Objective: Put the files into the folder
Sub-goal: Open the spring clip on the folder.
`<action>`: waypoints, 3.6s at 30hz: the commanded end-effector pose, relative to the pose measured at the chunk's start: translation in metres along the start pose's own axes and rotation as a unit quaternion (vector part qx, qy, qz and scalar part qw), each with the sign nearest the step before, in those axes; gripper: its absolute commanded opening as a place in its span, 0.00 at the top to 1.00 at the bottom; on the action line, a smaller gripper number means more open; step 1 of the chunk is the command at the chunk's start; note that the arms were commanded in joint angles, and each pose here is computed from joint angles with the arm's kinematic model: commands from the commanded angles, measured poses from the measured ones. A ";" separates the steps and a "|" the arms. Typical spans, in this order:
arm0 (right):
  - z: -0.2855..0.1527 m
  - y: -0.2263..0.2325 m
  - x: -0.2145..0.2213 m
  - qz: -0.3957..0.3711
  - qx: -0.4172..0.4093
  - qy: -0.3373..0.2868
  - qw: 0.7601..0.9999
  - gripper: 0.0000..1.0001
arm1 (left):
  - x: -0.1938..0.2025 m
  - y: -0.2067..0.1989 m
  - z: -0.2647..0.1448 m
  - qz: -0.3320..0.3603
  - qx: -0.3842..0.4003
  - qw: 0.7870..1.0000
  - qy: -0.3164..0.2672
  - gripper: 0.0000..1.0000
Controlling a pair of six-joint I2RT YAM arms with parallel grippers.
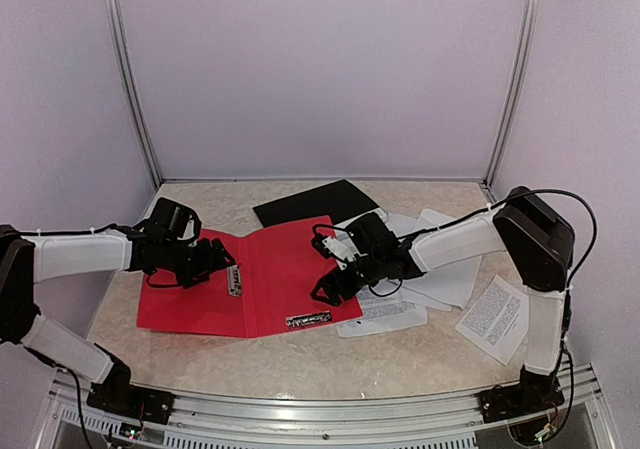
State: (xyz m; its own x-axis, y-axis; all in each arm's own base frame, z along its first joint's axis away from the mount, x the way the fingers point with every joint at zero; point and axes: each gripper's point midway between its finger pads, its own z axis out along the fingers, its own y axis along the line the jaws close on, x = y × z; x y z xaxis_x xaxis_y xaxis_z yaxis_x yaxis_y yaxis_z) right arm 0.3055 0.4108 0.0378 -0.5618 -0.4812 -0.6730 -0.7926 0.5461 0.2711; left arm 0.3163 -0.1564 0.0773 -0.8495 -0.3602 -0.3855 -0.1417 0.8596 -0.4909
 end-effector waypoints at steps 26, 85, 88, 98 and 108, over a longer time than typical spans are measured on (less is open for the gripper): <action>-0.024 0.045 0.058 0.081 -0.091 0.076 0.990 0.56 | 0.112 -0.132 0.003 0.474 0.330 0.817 0.013 0.27; -0.019 0.054 0.065 0.088 -0.094 0.095 0.987 0.85 | 0.171 -0.102 0.065 0.660 0.219 0.719 0.005 0.66; -0.018 0.053 0.065 0.090 -0.091 0.098 0.987 0.86 | 0.171 -0.105 0.063 0.657 0.224 0.720 0.003 0.68; -0.015 0.049 0.065 0.096 -0.083 0.102 0.987 0.90 | 0.175 -0.103 0.064 0.658 0.228 0.718 0.013 0.77; -0.017 0.053 0.050 0.098 -0.090 0.086 0.987 0.82 | 0.176 -0.101 0.066 0.662 0.221 0.716 0.018 0.78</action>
State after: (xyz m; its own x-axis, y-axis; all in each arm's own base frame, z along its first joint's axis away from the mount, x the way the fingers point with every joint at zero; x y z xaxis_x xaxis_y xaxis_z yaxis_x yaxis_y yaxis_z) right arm 0.2307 0.3982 0.0298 -0.7212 -0.4984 -0.4811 -0.6927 0.5109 0.5090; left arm 0.2215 -0.3371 0.0201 -0.0862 0.6400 -0.7635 0.9642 0.2465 0.0977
